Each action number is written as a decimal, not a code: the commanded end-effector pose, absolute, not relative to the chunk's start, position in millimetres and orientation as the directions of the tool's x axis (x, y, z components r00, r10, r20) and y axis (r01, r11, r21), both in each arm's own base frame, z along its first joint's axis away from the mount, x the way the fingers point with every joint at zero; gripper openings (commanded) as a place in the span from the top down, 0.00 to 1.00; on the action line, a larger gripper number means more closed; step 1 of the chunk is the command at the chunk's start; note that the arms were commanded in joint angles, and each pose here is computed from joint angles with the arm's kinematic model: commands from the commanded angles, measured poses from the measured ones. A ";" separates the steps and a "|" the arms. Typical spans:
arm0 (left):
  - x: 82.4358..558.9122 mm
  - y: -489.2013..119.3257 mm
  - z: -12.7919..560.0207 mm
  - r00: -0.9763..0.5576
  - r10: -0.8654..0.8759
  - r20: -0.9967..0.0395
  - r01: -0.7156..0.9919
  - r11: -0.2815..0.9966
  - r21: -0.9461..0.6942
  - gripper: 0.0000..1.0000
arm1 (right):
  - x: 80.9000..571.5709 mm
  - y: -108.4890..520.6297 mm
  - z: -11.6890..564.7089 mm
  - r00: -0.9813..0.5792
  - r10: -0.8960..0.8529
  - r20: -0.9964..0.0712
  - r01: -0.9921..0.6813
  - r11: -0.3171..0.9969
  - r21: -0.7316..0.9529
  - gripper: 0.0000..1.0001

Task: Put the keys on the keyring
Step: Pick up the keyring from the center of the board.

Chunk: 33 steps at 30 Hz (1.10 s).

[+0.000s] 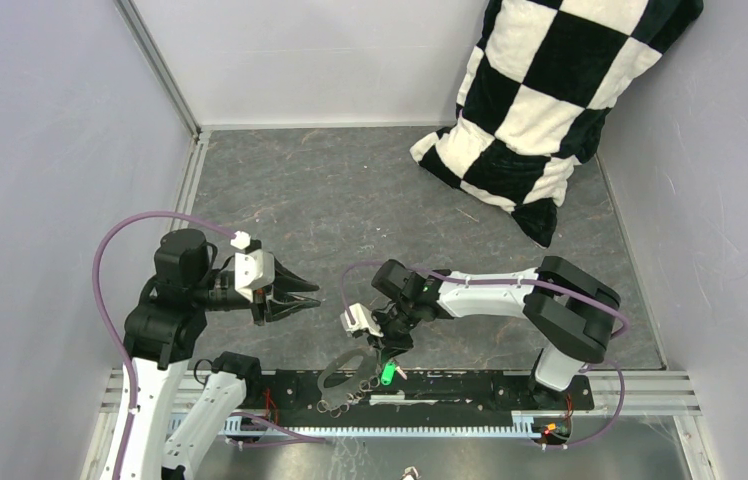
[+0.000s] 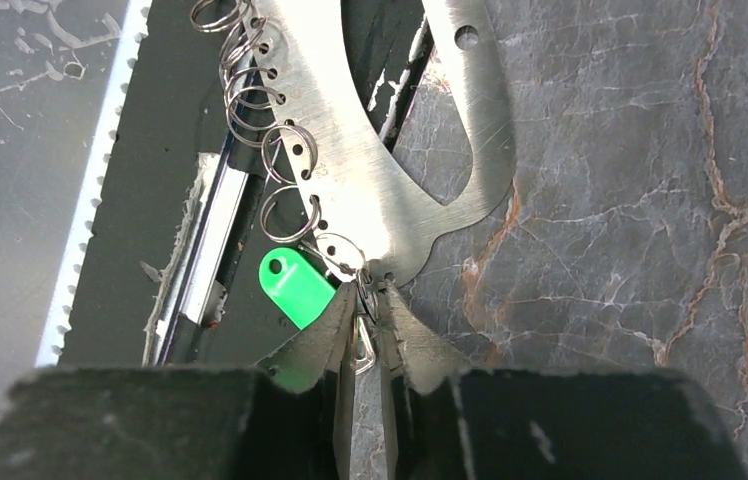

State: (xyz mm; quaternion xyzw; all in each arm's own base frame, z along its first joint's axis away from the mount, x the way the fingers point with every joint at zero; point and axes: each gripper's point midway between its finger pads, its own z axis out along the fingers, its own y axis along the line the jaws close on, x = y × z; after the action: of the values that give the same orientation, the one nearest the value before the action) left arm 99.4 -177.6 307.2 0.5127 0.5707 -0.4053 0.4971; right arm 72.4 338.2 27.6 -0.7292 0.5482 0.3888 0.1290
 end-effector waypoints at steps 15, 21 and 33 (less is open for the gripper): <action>100.0 -177.6 313.0 0.054 0.178 -0.982 0.986 0.148 0.081 0.63 | 100.4 378.2 155.0 0.140 -0.440 -0.887 -0.956 -0.292 -0.006 0.99; 91.1 -181.3 302.5 0.011 0.156 -0.988 0.995 0.091 0.026 0.63 | 103.1 381.5 223.9 0.166 -0.299 -0.940 -0.966 -0.240 -0.094 0.99; 80.5 -182.7 293.9 0.045 0.148 -0.988 0.999 0.020 0.049 0.64 | 105.7 390.4 302.8 0.171 -0.152 -0.974 -0.973 -0.183 -0.142 0.99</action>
State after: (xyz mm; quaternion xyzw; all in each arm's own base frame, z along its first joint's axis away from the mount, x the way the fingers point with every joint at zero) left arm 87.3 -180.9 293.5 0.5179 0.5607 -0.4403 0.4728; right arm 102.5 384.5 254.1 -0.6413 0.4789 0.4445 0.4023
